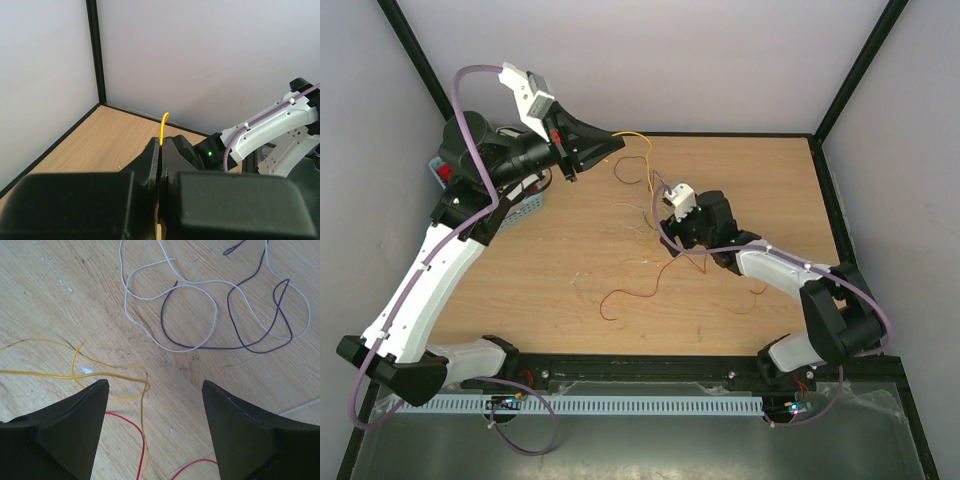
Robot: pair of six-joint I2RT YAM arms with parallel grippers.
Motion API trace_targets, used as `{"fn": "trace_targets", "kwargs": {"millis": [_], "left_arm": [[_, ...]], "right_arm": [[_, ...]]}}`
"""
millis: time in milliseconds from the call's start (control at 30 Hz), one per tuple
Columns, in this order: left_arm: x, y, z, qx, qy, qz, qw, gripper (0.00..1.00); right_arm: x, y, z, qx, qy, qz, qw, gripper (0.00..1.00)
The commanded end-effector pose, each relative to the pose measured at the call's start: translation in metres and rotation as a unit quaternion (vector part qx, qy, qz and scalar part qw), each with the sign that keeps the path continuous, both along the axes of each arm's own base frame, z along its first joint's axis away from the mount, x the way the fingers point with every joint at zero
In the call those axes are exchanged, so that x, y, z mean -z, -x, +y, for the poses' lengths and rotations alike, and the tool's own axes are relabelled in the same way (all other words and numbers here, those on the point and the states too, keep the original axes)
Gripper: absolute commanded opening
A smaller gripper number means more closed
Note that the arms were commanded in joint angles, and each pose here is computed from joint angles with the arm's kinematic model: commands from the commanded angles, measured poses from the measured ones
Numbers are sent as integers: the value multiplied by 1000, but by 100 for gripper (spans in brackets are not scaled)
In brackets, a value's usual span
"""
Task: Zip-tie the wires
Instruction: Straighten the cable at the center of the board.
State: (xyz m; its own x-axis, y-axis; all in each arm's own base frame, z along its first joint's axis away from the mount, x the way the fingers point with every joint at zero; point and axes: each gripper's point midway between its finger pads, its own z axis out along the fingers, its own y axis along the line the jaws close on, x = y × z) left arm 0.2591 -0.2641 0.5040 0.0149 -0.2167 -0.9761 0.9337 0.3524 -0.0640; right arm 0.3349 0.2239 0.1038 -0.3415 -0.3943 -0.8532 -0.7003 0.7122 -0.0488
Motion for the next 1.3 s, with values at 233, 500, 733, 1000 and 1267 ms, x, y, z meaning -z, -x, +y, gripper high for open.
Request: {"fn": "trace_targets", "kwargs": {"millis": [233, 500, 733, 1000, 1267], "left_arm": [[-13, 13, 9, -1, 13, -14, 1000, 0], [2, -1, 36, -57, 19, 28, 998, 0], [60, -12, 66, -118, 1, 111, 987, 0], [100, -7, 79, -144, -19, 148, 978, 0], [105, -10, 81, -146, -25, 153, 977, 0]], "right_arm": [[-10, -24, 42, -62, -44, -34, 997, 52], [-27, -41, 14, 15, -6, -70, 997, 3], [-24, -61, -21, 73, 99, -81, 989, 0], [10, -39, -29, 32, 149, -31, 988, 0], [23, -14, -36, -1, 161, -10, 987, 0]]}}
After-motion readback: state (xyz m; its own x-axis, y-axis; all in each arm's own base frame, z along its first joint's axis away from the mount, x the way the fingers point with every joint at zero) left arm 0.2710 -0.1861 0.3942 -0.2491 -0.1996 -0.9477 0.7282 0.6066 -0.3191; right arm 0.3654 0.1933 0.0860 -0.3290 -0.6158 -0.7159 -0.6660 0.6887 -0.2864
